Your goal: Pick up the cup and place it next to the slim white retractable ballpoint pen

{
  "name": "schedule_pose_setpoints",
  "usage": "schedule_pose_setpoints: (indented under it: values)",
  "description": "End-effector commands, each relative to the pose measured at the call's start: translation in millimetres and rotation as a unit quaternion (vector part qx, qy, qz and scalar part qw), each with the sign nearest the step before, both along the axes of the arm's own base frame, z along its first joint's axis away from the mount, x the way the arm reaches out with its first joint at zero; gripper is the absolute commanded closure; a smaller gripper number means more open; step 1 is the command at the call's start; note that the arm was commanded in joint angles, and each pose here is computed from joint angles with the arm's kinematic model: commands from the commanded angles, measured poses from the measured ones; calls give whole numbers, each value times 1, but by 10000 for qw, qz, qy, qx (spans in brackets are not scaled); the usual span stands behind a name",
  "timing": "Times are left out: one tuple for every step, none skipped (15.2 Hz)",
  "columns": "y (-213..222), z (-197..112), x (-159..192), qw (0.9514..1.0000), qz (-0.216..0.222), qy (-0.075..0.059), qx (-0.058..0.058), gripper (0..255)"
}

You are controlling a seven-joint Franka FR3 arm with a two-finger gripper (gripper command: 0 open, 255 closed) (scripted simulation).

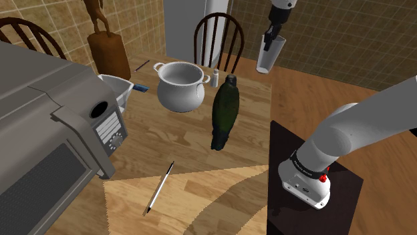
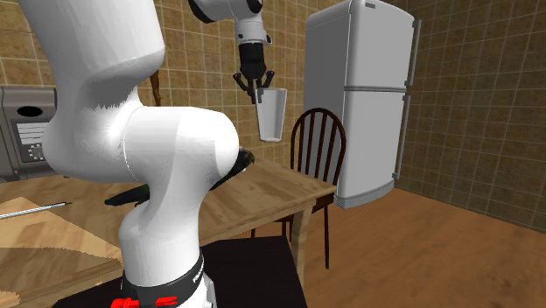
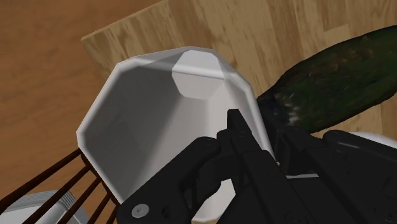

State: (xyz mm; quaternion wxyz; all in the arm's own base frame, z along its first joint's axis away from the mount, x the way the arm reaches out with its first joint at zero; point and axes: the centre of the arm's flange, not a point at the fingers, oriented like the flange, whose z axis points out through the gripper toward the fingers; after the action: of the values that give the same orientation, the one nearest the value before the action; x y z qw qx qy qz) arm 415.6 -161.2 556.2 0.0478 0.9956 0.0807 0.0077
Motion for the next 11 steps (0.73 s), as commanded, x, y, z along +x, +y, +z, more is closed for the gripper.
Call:
schedule_pose_setpoints:
  values:
    - [-1,11,0,10000,0,-1,0,255]
    - [-1,16,0,10000,0,-1,0,255]
    - [-1,22,0,10000,0,-1,0,255]
    - [-1,27,0,10000,0,-1,0,255]
    - [-1,32,0,10000,0,-1,0,255]
    - [-1,37,0,10000,0,-1,0,255]
    - [-1,43,0,10000,0,-1,0,255]
    - [-1,48,0,10000,0,-1,0,255]
    - [-1,53,0,10000,0,-1,0,255]
    - [-1,58,0,10000,0,-1,0,255]
    - [-1,64,0,10000,0,-1,0,255]
